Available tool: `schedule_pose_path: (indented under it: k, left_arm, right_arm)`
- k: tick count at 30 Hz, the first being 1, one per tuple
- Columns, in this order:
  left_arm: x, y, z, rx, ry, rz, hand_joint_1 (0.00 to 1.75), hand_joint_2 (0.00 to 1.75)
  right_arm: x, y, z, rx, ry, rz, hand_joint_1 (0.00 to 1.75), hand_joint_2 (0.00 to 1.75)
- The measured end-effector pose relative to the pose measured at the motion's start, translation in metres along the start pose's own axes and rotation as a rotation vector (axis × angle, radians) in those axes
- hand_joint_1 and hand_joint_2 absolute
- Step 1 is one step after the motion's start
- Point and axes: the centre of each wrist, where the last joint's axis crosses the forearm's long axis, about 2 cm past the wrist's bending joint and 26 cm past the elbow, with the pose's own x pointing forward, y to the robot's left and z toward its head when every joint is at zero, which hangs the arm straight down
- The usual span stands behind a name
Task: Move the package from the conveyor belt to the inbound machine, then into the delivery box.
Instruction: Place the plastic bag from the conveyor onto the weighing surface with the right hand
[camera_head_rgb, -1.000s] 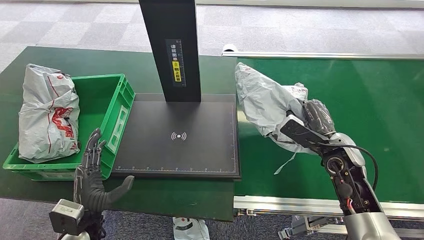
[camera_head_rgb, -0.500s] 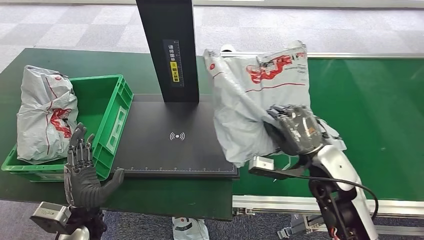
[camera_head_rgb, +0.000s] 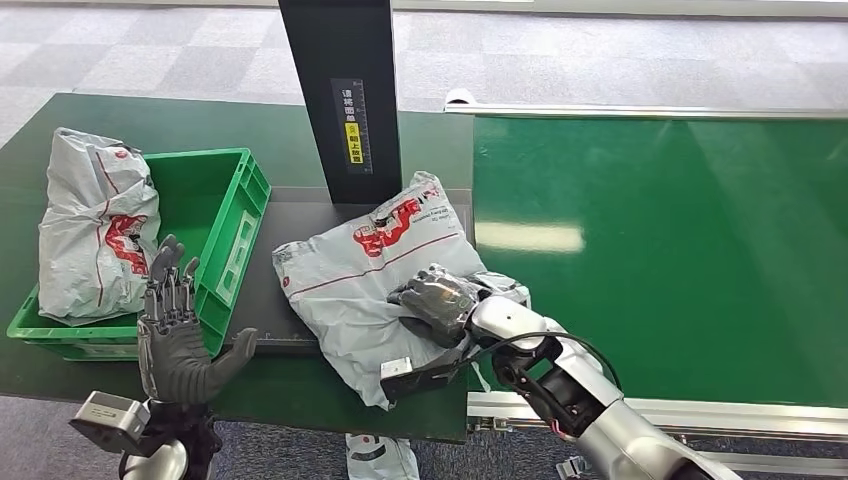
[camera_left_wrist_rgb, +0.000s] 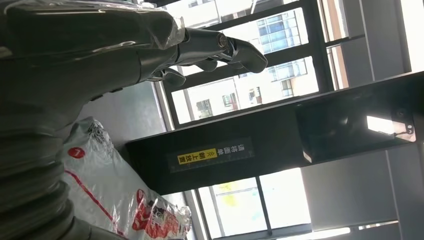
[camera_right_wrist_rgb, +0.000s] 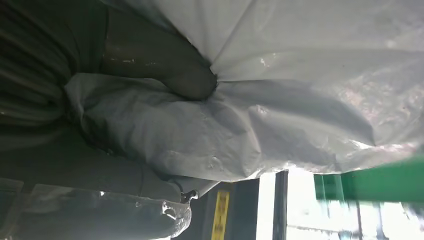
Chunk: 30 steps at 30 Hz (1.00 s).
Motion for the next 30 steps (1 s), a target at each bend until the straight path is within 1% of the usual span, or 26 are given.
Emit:
schedule_pose_path:
  k: [3,6,11,17,18,19,21,22,23,25,27,28,30]
  left_arm:
    - [0.0,-0.001,0.002,-0.005,0.004,-0.003,0.0,1.75]
    - [0.0,-0.001,0.004,-0.007,0.009,-0.005,0.0,1.75]
    - [0.001,0.001,0.011,-0.008,0.023,-0.013,0.0,1.75]
    - [0.002,0.001,0.014,-0.007,0.028,-0.014,0.0,1.75]
    - [0.002,0.001,0.015,-0.007,0.028,-0.015,0.0,1.75]
    - [0.002,0.001,0.015,-0.008,0.028,-0.016,0.0,1.75]
    - [0.002,0.001,0.014,-0.013,0.025,-0.024,0.0,1.75]
    - [0.002,0.001,0.014,-0.017,0.023,-0.027,0.0,1.75]
    - [0.002,0.0,0.013,-0.021,0.022,-0.029,0.0,1.75]
    - [0.002,-0.001,0.01,-0.028,0.022,-0.024,0.0,1.75]
    - [0.001,-0.003,0.008,-0.032,0.024,-0.019,0.0,1.75]
    - [0.001,-0.003,0.008,-0.033,0.026,-0.018,0.0,1.75]
    - [0.0,-0.005,0.009,-0.04,0.03,-0.017,0.0,1.75]
  right_arm:
    - [-0.003,0.009,-0.004,0.043,0.051,-0.015,1.75,1.75]
    - [-0.007,0.011,-0.006,0.05,0.098,-0.007,1.75,1.75]
    - [-0.01,0.009,-0.008,-0.045,0.231,0.01,1.75,1.75]
    - [-0.015,0.007,-0.009,-0.049,0.263,0.011,1.75,1.75]
    - [-0.015,0.007,-0.009,-0.048,0.264,0.01,1.61,1.75]
    - [-0.015,0.007,-0.009,-0.05,0.265,0.01,1.24,1.75]
    - [-0.015,0.007,-0.009,-0.073,0.267,-0.006,0.37,1.75]
    - [-0.016,0.006,-0.009,-0.096,0.265,-0.024,0.07,1.75]
    - [-0.016,0.005,-0.009,-0.124,0.261,-0.049,0.0,1.75]
    - [-0.018,0.002,-0.009,-0.187,0.241,-0.118,0.0,1.75]
    - [-0.019,-0.001,-0.008,-0.258,0.208,-0.22,0.0,1.75]
    - [-0.019,-0.001,-0.006,-0.294,0.187,-0.29,0.0,1.75]
    - [-0.021,0.0,-0.001,-0.362,0.143,-0.482,0.0,1.75]
